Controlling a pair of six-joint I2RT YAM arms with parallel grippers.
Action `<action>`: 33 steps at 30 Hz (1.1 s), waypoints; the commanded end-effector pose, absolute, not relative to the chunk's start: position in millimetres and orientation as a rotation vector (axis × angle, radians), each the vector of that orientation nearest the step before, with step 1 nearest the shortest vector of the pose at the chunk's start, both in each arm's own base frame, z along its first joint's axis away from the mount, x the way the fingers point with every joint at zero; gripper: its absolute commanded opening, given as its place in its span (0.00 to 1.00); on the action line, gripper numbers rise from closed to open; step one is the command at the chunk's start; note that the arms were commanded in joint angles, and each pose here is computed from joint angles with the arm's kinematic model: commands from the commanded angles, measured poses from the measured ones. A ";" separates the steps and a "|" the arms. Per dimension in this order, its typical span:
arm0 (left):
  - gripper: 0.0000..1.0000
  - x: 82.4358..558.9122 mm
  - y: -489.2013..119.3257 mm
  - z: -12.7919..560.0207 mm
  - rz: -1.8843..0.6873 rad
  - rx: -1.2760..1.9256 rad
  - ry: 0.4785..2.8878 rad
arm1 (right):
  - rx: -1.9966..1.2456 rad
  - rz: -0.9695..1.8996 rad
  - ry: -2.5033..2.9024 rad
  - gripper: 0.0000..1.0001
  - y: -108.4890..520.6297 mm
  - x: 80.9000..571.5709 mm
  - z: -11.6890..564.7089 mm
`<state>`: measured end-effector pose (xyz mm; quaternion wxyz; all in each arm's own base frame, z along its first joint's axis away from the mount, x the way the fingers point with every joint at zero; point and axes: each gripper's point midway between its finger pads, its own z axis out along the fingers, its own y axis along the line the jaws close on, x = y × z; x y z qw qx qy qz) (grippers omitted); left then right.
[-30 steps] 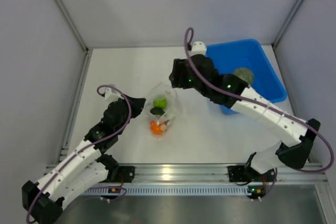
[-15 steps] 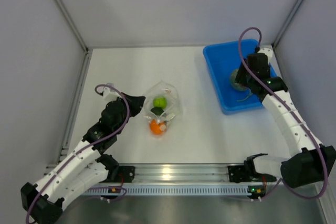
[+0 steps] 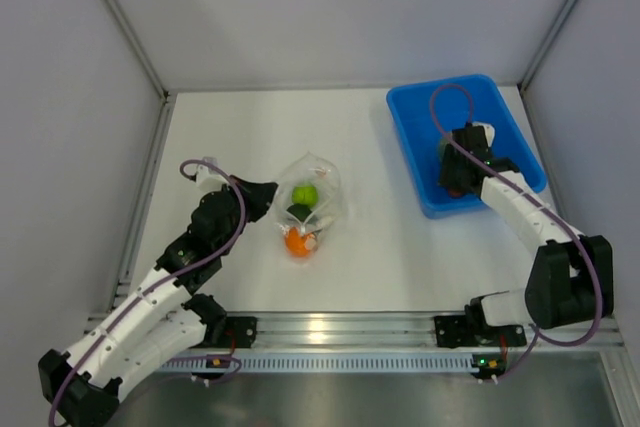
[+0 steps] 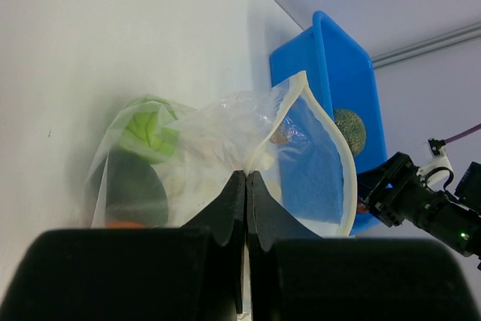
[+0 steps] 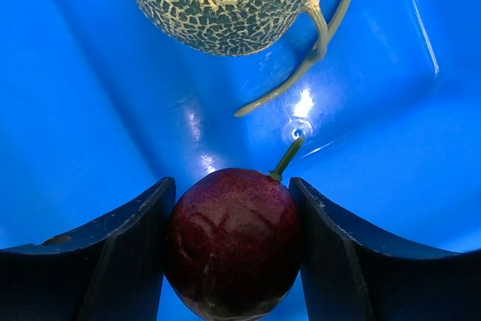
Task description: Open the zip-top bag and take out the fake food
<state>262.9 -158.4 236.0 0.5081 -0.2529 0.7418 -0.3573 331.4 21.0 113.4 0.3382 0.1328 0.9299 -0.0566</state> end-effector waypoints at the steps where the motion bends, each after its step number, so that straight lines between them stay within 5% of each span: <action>1: 0.00 263.2 -160.5 267.3 -0.911 -0.585 1.719 | 0.373 -0.096 2.316 0.60 21.2 352.5 131.9; 3: 0.00 262.4 -162.2 267.9 -0.919 -0.577 1.724 | 0.367 -0.089 2.309 0.81 22.2 352.6 134.6; 10: 0.00 261.7 -163.0 269.1 -0.925 -0.571 1.724 | 0.345 -0.047 2.270 0.88 25.7 352.2 164.9; 20: 0.00 262.8 -163.0 271.4 -0.927 -0.579 1.718 | 0.264 0.280 2.136 0.65 95.7 321.1 245.8; 33: 0.00 263.8 -164.5 273.6 -0.936 -0.588 1.718 | -0.132 0.519 2.082 0.51 270.6 250.7 306.6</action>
